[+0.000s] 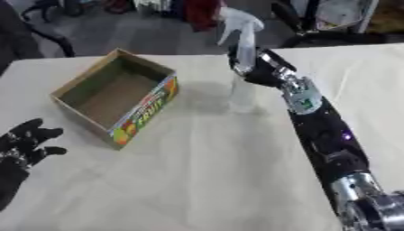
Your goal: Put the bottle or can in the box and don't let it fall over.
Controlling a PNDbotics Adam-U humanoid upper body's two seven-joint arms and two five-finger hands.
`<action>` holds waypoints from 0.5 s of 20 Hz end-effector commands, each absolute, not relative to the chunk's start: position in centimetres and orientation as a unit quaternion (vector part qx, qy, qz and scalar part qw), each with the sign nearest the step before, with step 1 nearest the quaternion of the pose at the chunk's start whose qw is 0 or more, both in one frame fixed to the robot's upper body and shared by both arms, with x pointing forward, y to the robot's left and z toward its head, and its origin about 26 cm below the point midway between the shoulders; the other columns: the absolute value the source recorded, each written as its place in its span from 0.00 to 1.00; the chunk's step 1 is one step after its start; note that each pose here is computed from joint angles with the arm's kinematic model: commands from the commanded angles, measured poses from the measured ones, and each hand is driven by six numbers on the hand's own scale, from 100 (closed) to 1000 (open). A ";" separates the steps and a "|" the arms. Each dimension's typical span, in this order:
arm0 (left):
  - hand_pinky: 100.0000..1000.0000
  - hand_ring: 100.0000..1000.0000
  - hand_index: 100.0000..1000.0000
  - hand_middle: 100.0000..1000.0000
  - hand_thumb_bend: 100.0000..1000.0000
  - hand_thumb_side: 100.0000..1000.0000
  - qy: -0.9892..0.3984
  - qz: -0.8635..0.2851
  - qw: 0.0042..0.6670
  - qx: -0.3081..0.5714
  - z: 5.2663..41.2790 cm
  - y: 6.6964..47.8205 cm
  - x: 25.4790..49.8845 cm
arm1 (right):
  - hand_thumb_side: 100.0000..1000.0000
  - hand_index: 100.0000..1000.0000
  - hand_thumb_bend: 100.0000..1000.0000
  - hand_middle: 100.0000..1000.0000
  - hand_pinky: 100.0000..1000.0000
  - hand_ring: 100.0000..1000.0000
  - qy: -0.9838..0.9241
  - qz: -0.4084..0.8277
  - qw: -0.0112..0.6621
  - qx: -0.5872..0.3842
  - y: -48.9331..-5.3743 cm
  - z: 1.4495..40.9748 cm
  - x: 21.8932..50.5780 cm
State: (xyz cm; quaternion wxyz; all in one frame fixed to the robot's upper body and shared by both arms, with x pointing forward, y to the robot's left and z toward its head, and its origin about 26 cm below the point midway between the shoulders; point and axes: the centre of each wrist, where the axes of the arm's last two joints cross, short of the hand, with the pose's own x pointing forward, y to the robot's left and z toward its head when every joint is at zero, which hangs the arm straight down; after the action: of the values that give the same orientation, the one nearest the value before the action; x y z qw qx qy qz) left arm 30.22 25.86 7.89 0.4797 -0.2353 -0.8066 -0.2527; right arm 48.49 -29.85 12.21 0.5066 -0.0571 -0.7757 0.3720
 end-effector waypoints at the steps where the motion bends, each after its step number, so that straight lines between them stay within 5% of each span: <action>1: 0.76 0.92 0.93 0.72 0.07 0.91 -0.814 -0.259 0.464 -0.234 8.9 25.8 30.4 | 0.47 0.85 0.00 0.76 0.82 0.83 -0.778 0.372 0.502 -0.072 -30.5 13.0 48.6; 10: 0.76 0.92 0.93 0.72 0.07 0.91 -0.816 -0.259 0.461 -0.236 9.1 25.7 30.5 | 0.45 0.83 0.00 0.74 0.81 0.82 -0.768 0.371 0.515 -0.081 -30.8 11.9 48.4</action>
State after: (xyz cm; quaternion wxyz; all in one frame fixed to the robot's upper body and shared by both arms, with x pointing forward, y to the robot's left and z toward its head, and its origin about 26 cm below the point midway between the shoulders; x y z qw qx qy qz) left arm 30.32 25.76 8.23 0.4739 -0.2370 -0.8095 -0.2530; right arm 48.20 -30.24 11.05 0.5196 -0.0693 -0.7672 0.3696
